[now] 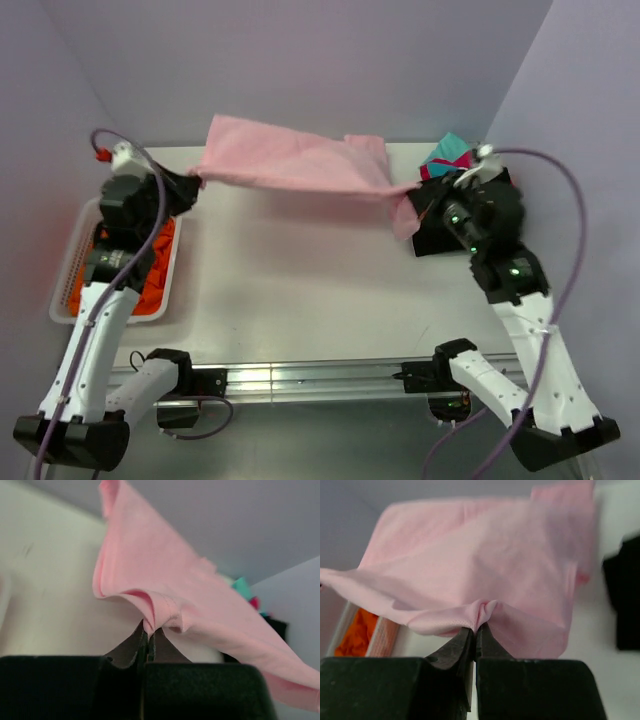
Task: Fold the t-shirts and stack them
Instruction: Flatten out the tshirt
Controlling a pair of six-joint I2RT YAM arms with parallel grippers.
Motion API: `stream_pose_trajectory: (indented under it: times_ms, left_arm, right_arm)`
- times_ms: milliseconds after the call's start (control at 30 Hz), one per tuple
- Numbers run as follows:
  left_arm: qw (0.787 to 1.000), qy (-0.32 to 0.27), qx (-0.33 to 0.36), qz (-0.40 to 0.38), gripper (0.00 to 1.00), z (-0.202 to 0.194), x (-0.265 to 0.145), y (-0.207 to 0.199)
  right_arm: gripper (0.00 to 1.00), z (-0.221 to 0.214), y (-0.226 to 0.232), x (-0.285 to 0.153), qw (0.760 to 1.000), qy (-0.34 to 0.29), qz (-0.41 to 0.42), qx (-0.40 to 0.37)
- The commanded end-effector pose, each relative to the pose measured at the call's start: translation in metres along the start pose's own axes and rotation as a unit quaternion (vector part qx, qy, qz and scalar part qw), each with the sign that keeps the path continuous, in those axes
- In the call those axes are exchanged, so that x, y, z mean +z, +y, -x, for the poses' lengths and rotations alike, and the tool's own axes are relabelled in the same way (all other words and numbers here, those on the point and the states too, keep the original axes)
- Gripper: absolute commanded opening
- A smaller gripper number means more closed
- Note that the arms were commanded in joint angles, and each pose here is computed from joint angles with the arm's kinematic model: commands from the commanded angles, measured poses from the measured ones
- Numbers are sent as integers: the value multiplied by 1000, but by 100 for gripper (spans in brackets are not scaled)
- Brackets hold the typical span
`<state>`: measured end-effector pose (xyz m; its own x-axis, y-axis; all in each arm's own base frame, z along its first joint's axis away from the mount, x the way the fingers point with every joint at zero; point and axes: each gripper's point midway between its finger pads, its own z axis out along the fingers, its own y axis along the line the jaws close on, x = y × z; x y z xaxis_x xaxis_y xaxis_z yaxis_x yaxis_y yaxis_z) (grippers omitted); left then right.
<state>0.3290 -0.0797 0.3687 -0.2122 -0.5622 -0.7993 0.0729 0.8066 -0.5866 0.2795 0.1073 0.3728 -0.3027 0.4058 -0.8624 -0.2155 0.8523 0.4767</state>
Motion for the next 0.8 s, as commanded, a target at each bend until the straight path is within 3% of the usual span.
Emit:
stream_pose_trajectory:
  times_ms: [0,67,100,133,167,200,233,267,300,333,367,533,667,767]
  left_arm:
    - [984,94,-13,151,0,-99,13,99]
    - [957,176,-43,227,2,-168,0,148]
    - [946,202,-55,249,1,-188,-6,161]
    - [920,251,-85,288,1,-229,-20,182]
    - [903,274,-102,314,14,-246,-31,190]
    - [900,291,-106,305,24,-257,-31,186]
    - [893,302,-124,311,40,-269,-36,185]
    - [888,304,-132,318,63,-272,-39,181]
    - [885,306,-140,323,72,-271,-42,179]
    - [895,287,-145,309,92,-257,-35,169]
    - [899,275,-145,307,99,-248,-32,165]
    - [916,223,-116,312,100,-190,-15,145]
    - [930,226,-101,273,99,-184,12,133]
    - [926,253,-102,261,92,-200,31,134]
  right_arm:
    - [0,-150,-49,30,976,193,-40,96]
    - [17,-188,-56,28,964,239,-55,101]
    - [32,-208,-53,26,957,267,-54,95]
    - [71,-226,-56,21,951,287,-60,95]
    - [87,-234,-53,18,947,302,-56,94]
    - [90,-243,-50,13,943,315,-54,91]
    - [90,-245,-51,10,942,318,-56,90]
    - [90,-246,-50,7,942,319,-55,89]
    - [90,-244,-48,4,944,313,-50,89]
    - [91,-243,-48,2,945,310,-51,89]
    - [91,-239,-46,0,948,301,-47,89]
    - [91,-229,-43,2,952,289,-47,90]
    - [89,-217,-45,13,958,267,-61,83]
    - [76,-230,-63,37,948,290,-112,64]
